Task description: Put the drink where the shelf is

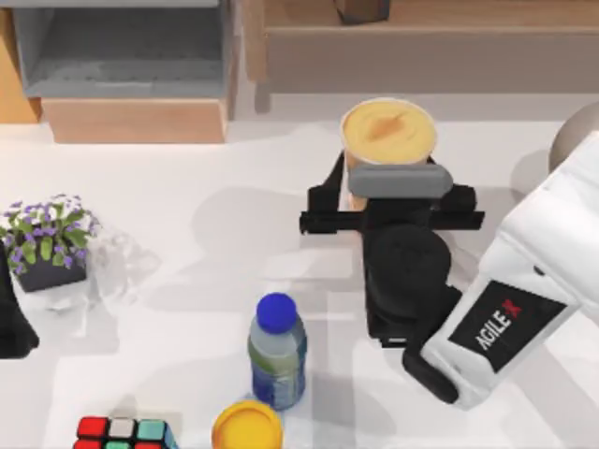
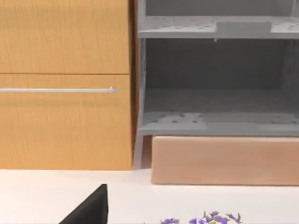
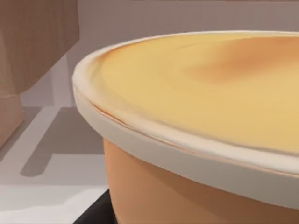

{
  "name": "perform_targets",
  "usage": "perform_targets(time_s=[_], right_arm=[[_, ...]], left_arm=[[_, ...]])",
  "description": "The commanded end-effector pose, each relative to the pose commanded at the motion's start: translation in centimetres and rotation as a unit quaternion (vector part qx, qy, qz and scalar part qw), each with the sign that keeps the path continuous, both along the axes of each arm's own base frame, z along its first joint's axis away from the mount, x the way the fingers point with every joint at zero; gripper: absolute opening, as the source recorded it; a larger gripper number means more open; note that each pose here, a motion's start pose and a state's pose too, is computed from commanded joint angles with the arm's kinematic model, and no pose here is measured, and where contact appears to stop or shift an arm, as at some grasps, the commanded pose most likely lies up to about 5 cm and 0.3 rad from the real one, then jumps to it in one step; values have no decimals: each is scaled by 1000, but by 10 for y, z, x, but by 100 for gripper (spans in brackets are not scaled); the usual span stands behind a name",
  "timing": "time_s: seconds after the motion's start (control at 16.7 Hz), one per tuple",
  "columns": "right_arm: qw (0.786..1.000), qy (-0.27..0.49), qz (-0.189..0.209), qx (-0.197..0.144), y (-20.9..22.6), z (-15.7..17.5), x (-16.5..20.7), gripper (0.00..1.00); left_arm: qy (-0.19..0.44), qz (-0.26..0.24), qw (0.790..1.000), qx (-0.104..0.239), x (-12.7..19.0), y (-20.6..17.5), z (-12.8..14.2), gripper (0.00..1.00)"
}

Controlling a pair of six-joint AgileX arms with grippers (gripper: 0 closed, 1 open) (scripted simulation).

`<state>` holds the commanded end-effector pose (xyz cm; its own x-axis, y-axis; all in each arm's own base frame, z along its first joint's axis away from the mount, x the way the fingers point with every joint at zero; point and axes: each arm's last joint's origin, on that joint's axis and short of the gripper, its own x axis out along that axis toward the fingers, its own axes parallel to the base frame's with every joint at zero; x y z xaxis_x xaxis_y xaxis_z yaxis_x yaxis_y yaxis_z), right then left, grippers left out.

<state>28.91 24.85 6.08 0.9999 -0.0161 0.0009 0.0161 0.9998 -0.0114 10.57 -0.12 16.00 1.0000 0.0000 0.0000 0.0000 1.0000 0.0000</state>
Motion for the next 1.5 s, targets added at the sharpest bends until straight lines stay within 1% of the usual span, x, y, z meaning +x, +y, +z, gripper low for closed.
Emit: perform_targets(time_s=[0.84, 0.96, 1.2, 1.32, 1.5], right_arm=[[1000, -1, 1, 2, 1, 10, 0, 0], [1000, -20, 3, 22, 3, 24, 6, 0], [996, -62, 7, 58, -1, 66, 29, 0], [995, -77, 8, 66, -9, 89, 43, 0], [994, -90, 8, 66, -27, 122, 65, 0]], left_arm=[[0, 0, 1000, 0, 0, 0, 0, 100], [0, 0, 1000, 0, 0, 0, 0, 100], [0, 0, 1000, 0, 0, 0, 0, 100], [0, 0, 1000, 0, 0, 0, 0, 100], [0, 0, 1000, 0, 0, 0, 0, 100]])
